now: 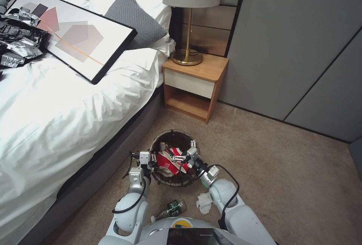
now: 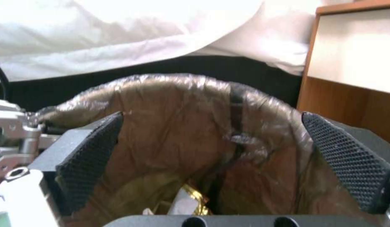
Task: Pick up the trash bin, then pick up the garbage from the floor and place it into the trash bin.
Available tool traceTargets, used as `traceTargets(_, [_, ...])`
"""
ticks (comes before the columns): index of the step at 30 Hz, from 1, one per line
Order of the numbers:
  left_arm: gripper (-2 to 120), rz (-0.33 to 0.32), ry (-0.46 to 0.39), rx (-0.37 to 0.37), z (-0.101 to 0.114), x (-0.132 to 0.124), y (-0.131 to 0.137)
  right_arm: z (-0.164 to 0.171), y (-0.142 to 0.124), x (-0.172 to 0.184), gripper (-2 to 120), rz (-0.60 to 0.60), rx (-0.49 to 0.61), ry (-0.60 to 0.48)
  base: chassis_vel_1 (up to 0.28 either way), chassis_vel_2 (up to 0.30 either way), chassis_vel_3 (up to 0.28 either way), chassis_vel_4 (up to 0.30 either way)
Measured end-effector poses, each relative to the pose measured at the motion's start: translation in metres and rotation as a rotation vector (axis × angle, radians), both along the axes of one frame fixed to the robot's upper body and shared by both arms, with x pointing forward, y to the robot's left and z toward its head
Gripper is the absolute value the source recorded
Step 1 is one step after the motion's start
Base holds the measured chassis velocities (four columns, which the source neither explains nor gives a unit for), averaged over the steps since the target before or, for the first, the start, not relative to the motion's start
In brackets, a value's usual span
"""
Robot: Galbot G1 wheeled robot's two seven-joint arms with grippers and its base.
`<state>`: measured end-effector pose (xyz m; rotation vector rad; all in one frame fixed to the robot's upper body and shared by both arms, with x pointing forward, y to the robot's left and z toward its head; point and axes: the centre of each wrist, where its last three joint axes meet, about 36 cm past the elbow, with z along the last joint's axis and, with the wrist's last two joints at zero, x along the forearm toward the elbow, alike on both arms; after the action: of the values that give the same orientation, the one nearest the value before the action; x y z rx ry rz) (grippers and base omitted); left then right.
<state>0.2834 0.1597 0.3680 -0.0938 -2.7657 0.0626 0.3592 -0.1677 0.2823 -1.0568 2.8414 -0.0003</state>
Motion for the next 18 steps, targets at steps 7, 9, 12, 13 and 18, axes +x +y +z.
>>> traceTargets(7, [5,0.002,0.001,0.003,0.000,0.000,0.001,0.038,0.003,0.002,100,-0.051,0.045,-0.093,0.000,0.000,0.000,0.000])
traceTargets(9, [5,0.002,0.002,0.003,0.000,0.000,0.001,0.058,0.003,0.001,100,-0.075,0.066,-0.137,0.000,0.000,0.000,0.000])
traceTargets(12, [5,0.002,0.003,0.004,-0.001,0.000,0.001,0.079,0.000,-0.003,100,-0.115,0.081,-0.186,0.000,0.000,0.000,0.000])
traceTargets(13, [5,0.003,0.003,0.004,-0.001,0.000,0.001,0.087,-0.002,-0.006,100,-0.138,0.081,-0.206,0.000,0.000,0.000,0.000])
traceTargets(18, [5,0.006,0.002,0.006,-0.001,0.000,0.002,0.100,-0.012,-0.015,100,-0.215,0.064,-0.254,0.000,0.000,0.000,0.000])
